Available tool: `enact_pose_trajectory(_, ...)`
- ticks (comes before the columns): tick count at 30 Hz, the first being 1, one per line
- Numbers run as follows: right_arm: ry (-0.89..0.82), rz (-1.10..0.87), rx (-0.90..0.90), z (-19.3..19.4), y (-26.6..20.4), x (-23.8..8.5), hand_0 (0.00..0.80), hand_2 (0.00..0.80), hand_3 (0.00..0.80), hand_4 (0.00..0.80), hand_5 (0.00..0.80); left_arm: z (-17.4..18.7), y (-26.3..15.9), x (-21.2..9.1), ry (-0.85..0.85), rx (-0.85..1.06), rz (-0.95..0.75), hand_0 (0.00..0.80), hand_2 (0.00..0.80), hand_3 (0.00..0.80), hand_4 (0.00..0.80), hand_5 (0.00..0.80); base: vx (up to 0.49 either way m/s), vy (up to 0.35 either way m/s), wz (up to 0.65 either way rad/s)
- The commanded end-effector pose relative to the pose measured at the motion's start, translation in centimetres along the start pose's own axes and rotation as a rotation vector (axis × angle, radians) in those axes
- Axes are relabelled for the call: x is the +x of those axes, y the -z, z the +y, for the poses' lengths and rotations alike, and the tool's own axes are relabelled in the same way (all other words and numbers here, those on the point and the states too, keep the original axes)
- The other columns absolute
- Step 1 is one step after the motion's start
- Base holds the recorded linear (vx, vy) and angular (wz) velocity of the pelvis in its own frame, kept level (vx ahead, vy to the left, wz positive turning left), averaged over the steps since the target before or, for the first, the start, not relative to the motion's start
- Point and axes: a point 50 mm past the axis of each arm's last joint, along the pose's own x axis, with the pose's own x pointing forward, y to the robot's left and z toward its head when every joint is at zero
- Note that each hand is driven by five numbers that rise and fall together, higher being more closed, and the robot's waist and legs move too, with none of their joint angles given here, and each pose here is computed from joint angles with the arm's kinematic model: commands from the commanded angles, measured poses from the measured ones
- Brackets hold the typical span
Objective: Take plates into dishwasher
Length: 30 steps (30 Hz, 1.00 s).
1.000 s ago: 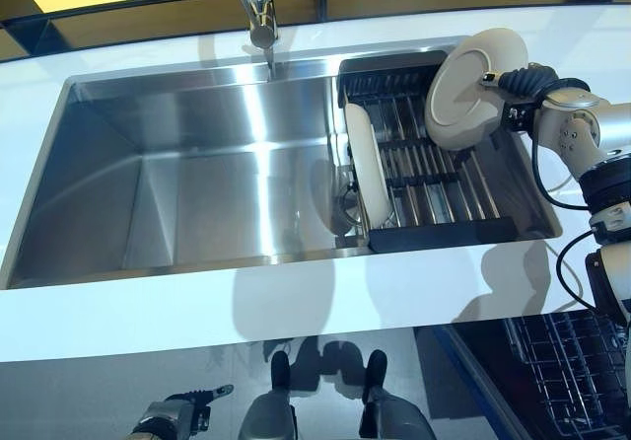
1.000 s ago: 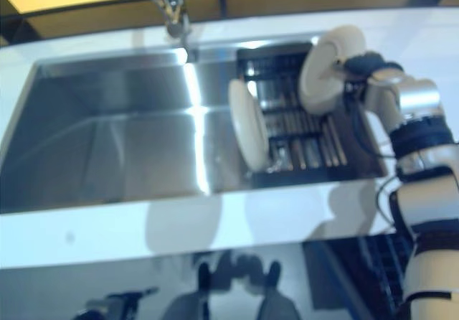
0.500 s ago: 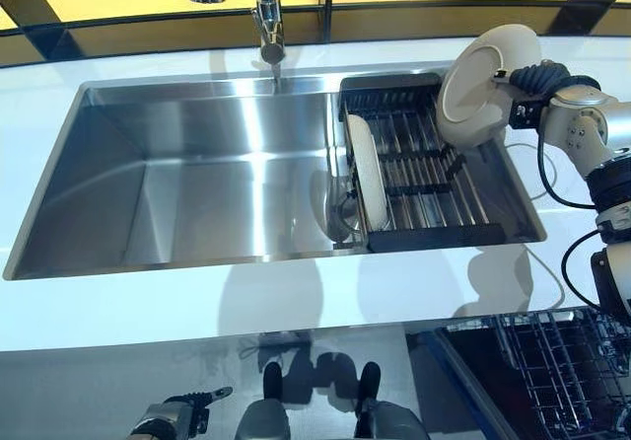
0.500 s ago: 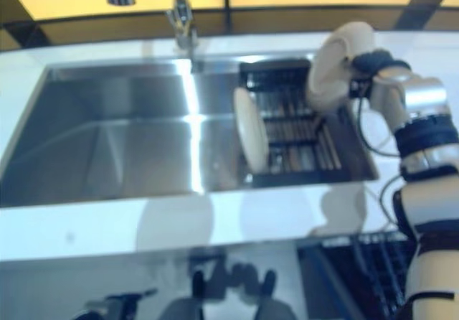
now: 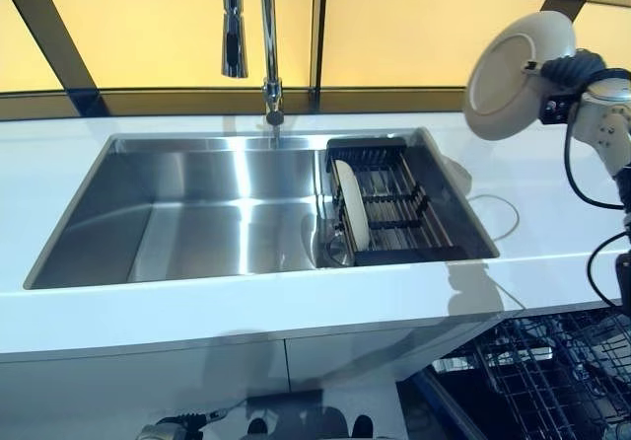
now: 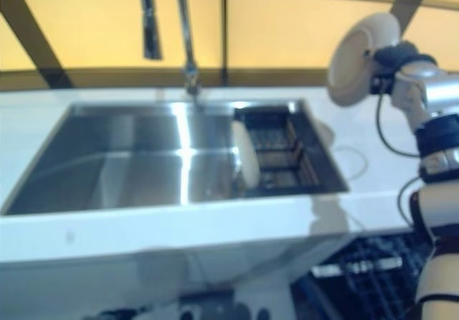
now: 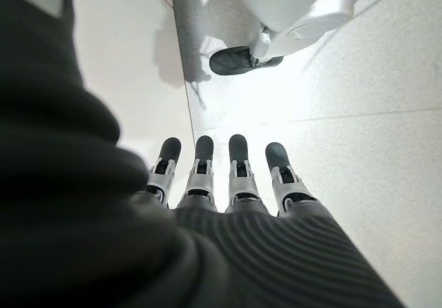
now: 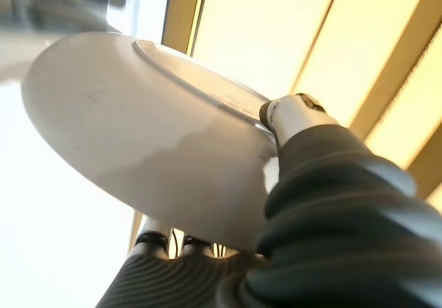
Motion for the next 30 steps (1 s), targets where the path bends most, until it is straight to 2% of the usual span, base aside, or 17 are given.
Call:
enact_pose_trajectory(1,0.156,-0.202,-0.115,-4.9,-5.9,-1.5,0.8,0.8,0.8,0.8,0.8,2.1,1.2,0.1,-0.066,0.098,0.046,0.0,0.0,0.0,0.0,0.0,0.019,-0.008,-0.23)
enact_pose_trajectory(8,0.207,-0.208,-0.271,-8.8,-5.9,-2.7,0.8,0.8,0.8,0.8,0.8,2.3,2.3,0.1,-0.054,0.129,0.042,0.0,0.0,0.0,0.0,0.0,0.002,-0.008,-0.19)
enact_pose_trajectory(17,0.221,-0.118,-0.342,-13.0,-3.1,-3.8,0.8,0.8,0.8,0.8,0.8,1.8,2.0,0.1,-0.04,0.155,0.0,0.0,0.0,0.0,0.0,0.0,-0.007,0.001,-0.24)
enact_pose_trajectory(30,0.133,-0.013,-0.51,-15.5,1.9,-5.2,0.8,0.8,0.8,0.8,0.8,2.0,1.8,0.1,-0.043,0.147,-0.014,0.0,0.0,0.0,0.0,0.0,-0.035,-0.014,-0.19)
